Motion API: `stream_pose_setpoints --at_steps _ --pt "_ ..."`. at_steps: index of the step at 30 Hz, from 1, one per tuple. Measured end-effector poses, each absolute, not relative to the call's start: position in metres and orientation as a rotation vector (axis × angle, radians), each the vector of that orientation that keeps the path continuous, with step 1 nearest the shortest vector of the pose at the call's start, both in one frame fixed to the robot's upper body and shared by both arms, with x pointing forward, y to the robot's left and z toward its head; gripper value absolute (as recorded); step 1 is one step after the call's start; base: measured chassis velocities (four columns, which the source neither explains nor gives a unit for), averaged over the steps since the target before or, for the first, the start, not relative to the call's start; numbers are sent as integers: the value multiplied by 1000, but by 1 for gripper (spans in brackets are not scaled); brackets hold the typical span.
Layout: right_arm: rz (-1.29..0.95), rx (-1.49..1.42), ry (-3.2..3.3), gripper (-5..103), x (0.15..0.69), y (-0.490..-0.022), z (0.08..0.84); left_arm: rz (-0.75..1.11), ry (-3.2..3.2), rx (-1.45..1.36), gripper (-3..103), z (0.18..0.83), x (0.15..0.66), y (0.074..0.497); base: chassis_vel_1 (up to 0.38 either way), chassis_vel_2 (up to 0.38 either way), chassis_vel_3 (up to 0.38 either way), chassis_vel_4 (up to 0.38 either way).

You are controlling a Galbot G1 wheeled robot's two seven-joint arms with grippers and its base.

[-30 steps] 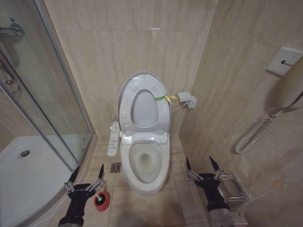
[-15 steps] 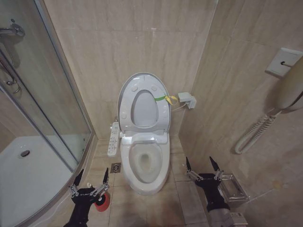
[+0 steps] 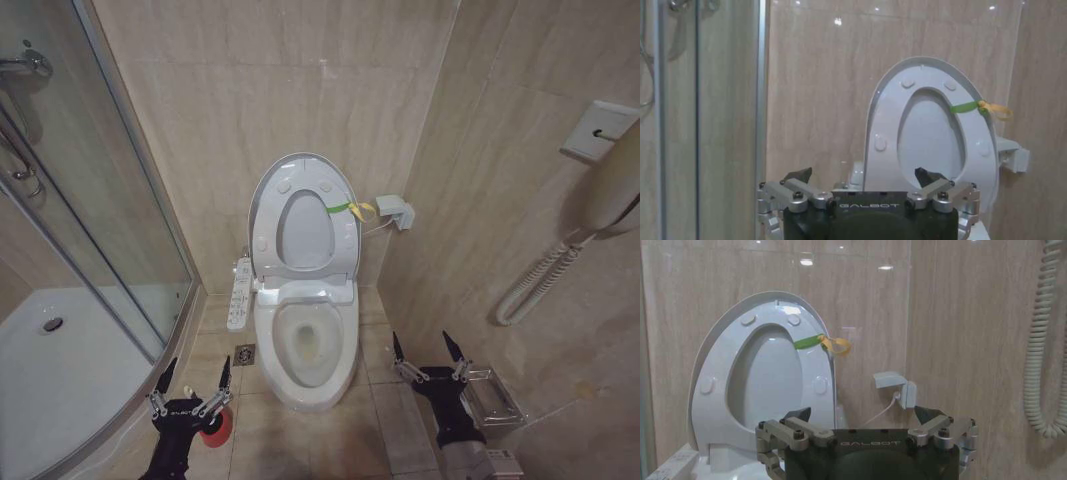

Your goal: Open the toilet lid, clean the toilet bowl with a toilet brush, close the toilet lid, and flush.

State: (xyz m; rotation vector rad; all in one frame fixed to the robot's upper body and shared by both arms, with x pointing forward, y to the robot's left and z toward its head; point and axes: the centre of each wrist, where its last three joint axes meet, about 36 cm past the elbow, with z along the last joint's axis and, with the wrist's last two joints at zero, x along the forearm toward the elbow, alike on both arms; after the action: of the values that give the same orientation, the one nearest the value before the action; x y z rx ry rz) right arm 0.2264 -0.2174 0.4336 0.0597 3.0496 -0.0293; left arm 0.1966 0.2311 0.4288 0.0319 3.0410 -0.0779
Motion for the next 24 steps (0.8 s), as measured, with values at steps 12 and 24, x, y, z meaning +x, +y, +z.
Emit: stream_pose_setpoints --at_steps 12,24 --pt "-29 60 3050 100 226 -217 434 -47 3024 -61 100 435 191 238 0 0 0 0" --pt "-29 60 3050 100 226 -217 434 -54 3031 -104 100 436 188 234 0 0 0 0"
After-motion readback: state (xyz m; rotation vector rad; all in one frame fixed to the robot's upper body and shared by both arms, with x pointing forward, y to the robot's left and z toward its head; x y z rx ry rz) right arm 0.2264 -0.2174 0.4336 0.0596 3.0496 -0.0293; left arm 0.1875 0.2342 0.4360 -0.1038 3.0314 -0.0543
